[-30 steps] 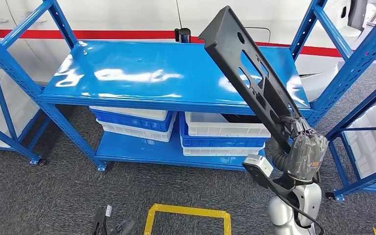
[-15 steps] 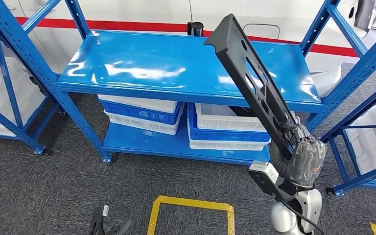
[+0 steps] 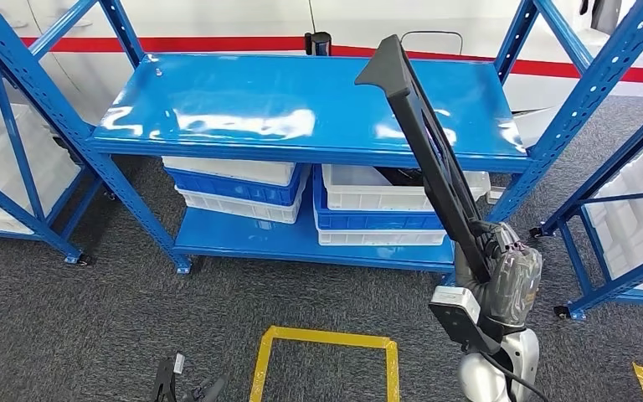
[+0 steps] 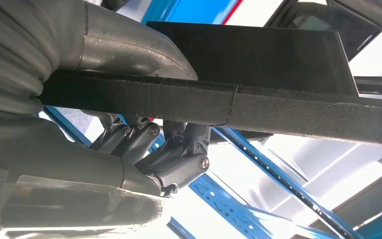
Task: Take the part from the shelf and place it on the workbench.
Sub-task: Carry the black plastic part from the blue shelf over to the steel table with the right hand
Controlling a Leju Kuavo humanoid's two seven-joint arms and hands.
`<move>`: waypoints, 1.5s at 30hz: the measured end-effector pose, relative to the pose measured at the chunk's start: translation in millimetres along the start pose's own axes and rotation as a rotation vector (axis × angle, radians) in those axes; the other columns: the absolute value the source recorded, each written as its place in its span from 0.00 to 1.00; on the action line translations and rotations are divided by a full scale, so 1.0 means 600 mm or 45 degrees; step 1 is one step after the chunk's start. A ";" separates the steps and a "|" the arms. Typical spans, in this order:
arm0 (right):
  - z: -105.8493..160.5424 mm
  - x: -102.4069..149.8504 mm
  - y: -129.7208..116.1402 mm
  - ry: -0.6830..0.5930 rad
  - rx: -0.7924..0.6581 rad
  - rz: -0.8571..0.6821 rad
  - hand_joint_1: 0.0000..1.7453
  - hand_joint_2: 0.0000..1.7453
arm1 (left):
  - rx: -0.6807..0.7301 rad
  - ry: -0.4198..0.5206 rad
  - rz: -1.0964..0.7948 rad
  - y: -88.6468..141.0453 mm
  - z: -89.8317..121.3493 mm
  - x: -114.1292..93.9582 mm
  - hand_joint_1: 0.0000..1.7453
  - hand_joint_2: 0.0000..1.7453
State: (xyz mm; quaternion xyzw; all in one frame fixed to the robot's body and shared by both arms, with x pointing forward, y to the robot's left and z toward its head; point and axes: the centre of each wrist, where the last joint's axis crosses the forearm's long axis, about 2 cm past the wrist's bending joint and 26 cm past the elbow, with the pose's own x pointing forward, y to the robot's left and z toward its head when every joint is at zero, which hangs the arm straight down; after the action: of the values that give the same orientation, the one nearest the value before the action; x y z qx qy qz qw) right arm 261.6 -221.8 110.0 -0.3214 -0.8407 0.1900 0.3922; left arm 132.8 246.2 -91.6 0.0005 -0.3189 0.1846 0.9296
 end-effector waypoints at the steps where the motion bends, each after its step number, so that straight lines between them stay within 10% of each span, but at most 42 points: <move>1: 0.001 0.000 0.001 0.001 0.002 -0.001 1.00 1.00 | 0.000 0.000 -0.001 0.001 0.000 0.000 0.00 1.00; 45: 0.017 0.002 0.023 0.062 0.088 -0.062 1.00 1.00 | 0.008 0.001 0.017 -0.001 0.000 0.001 0.00 1.00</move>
State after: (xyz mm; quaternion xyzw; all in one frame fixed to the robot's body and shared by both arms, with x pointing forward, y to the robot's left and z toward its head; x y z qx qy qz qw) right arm 258.5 -211.8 96.2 -0.2917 -0.8313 0.2014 0.4281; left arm 133.6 246.1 -91.3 0.0011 -0.3181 0.1920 0.9284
